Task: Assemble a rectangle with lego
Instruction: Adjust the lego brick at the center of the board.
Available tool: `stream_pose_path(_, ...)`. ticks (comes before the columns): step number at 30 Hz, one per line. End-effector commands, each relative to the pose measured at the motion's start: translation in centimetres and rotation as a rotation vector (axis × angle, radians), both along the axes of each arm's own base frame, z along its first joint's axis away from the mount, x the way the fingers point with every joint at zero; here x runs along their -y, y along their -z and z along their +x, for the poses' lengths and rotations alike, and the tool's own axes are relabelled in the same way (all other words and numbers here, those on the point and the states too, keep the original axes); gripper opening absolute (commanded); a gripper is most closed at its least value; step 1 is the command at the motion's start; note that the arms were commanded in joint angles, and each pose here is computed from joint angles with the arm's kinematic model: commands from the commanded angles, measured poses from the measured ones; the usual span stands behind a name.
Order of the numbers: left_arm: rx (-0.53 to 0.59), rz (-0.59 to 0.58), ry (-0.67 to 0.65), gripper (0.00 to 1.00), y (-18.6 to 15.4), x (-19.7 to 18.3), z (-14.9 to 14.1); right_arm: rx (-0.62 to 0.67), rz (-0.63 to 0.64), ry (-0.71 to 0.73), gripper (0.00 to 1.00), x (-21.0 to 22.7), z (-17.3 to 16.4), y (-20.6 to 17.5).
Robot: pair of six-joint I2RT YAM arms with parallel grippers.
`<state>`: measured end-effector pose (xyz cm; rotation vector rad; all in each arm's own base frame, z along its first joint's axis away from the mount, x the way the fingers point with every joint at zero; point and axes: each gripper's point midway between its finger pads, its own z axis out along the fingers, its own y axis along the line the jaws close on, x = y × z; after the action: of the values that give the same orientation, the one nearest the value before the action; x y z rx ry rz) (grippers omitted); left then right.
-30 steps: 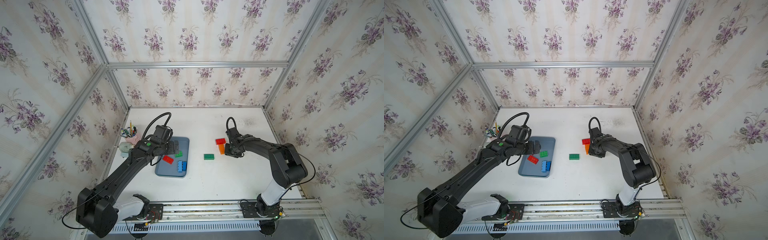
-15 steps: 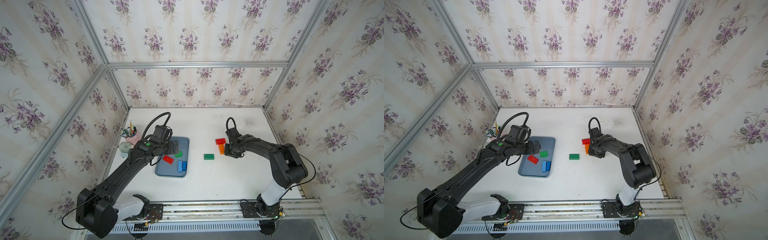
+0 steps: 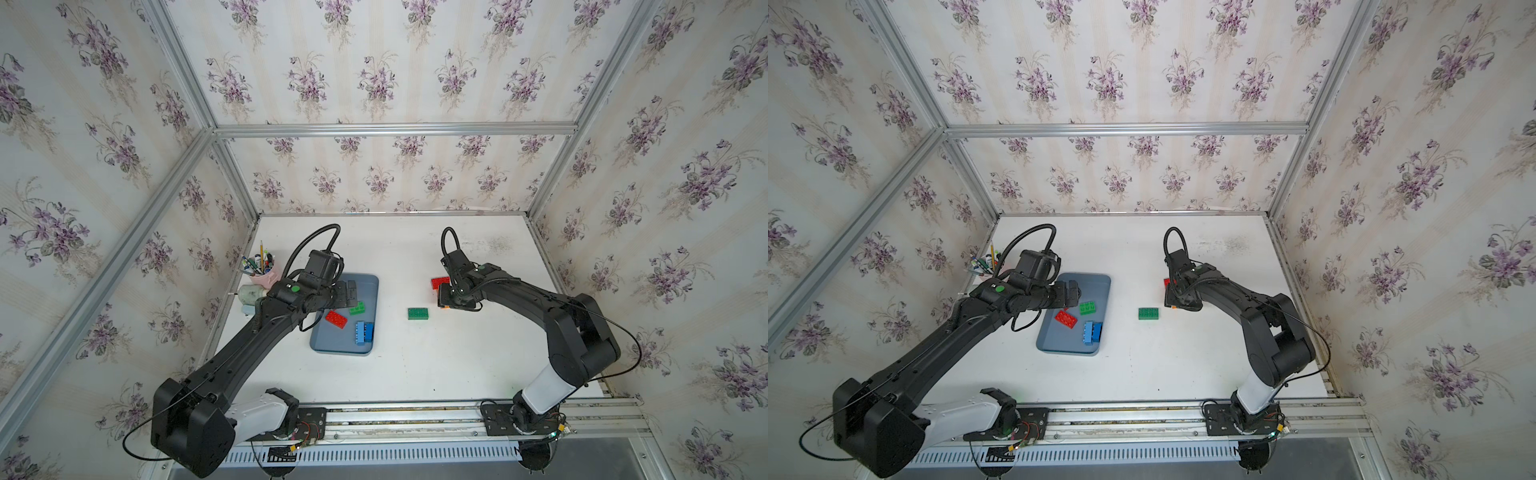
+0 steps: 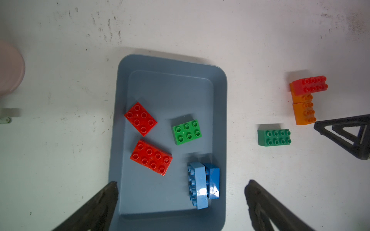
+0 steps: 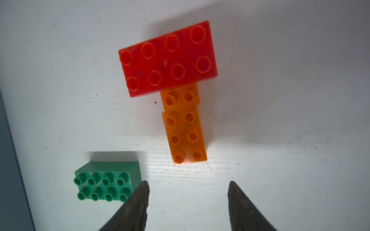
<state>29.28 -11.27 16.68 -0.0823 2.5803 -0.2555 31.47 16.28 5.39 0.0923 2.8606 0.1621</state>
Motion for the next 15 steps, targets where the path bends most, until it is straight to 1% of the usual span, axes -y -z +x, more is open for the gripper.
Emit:
stream_pose_path(1,0.023,0.002,0.008,1.0,-0.5,0.0,0.2,-0.001,-0.052,-0.017,0.66,0.4,0.4,0.6)
stream_pose_path(4,0.029,0.002,0.005,1.0,-0.6,-0.1,0.2,-0.006,-0.071,-0.028,0.68,0.2,0.8,1.1)
stream_pose_path(15,0.024,-0.004,0.007,1.0,-0.5,0.1,0.4,-0.005,-0.136,-0.024,0.68,0.7,1.4,2.1)
